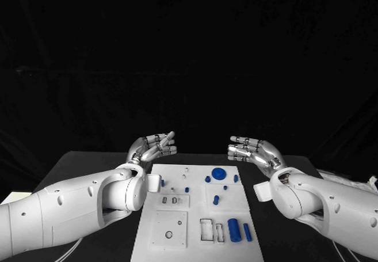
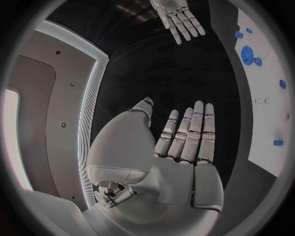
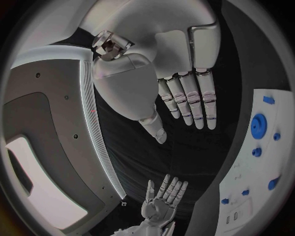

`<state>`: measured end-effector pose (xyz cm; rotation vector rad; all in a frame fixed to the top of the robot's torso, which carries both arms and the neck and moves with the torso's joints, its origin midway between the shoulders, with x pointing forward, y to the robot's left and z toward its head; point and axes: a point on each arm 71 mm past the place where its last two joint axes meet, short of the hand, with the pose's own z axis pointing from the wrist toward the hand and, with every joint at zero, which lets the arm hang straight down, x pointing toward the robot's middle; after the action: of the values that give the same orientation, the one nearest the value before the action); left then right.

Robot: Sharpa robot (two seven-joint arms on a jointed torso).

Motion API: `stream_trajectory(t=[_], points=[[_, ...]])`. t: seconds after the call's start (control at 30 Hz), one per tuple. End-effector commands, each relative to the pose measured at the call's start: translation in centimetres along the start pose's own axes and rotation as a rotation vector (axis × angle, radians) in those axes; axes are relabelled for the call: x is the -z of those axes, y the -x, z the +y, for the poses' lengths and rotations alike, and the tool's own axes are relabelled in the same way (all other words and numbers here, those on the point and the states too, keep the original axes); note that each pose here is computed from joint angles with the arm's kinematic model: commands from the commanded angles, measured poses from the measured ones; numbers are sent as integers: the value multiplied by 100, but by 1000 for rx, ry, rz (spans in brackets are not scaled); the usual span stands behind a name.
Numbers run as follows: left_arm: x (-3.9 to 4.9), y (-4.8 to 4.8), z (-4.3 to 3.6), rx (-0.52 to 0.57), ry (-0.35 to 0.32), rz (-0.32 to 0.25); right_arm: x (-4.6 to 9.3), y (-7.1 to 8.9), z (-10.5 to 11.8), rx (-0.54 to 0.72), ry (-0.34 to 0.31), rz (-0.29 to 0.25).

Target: Assemble the parts on the task board

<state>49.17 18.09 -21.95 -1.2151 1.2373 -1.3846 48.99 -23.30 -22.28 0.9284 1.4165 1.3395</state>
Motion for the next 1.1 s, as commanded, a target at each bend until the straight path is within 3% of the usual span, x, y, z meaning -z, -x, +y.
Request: stream_trajectory(t=[0.03,0.3,0.63,0.83,1.1], points=[[18,1,-42,36,-28,36,-11,-46,70,155,93,52],[229,74,-137,48,3,91,-61,-5,216,456,171,122],[501,-13,-294,167,48,197,-191,44,442,780,192,187],[599,-41,-388,203,53,226,-287,17,574,999,185,232],[668,-76,-521,220,42,254,-355,-41,690,1239,166,236]])
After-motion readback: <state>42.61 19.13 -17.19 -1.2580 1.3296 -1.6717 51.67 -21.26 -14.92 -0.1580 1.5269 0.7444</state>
